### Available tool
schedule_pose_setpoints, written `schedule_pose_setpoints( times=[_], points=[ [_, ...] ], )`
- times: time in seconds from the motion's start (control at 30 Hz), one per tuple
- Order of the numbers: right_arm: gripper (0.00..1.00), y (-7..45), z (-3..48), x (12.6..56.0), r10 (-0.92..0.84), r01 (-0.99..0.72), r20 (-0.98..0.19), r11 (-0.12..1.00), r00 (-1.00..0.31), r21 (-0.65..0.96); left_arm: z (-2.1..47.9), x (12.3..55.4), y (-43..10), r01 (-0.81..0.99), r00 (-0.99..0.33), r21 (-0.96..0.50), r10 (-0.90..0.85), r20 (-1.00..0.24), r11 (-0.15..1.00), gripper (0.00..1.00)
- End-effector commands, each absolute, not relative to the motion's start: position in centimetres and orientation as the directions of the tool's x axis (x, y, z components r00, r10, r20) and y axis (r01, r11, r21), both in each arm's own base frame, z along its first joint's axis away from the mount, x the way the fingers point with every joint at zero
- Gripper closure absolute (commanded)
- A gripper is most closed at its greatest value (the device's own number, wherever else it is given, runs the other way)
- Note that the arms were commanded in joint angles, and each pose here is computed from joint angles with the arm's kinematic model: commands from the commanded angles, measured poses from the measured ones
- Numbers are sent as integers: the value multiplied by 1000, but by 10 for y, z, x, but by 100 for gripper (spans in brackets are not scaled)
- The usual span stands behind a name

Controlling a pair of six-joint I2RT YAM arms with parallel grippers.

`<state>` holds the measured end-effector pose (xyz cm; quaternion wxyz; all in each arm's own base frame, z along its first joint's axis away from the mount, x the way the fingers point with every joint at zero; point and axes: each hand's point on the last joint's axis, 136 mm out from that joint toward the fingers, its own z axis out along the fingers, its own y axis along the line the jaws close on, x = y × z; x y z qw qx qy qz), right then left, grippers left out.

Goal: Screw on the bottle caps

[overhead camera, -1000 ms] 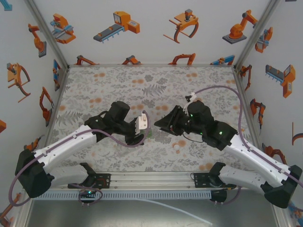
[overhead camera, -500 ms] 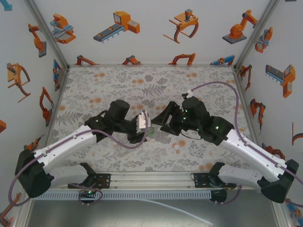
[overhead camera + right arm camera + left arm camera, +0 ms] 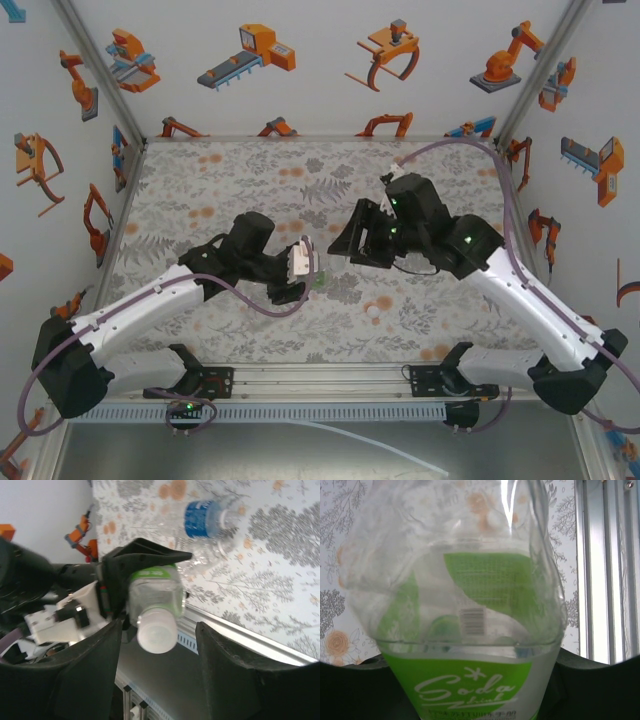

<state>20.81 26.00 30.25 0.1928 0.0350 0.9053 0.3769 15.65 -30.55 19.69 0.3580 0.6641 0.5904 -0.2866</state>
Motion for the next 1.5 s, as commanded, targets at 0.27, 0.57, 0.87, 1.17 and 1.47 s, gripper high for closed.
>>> schedule_pose_setpoints(
  times=[0.27,0.57,0.87,1.17,1.47],
  points=[
    [50,256,286,201,307,60,-198,665,-931,745,196,160,-303,983,173,171,610,-773,-62,100],
    [57,265,287,203,323,52,-184,603,-929,796,194,160,-303,984,172,168,614,-771,-64,100],
    [62,271,277,198,306,91,-122,598,-944,796,193,161,-303,984,169,168,616,-770,-61,100],
    [62,273,275,197,298,102,-103,598,-949,795,193,163,-305,985,163,163,619,-768,-57,100],
    [62,273,275,198,301,102,-104,598,-948,795,193,162,-304,986,158,157,616,-771,-55,100]
  ],
)
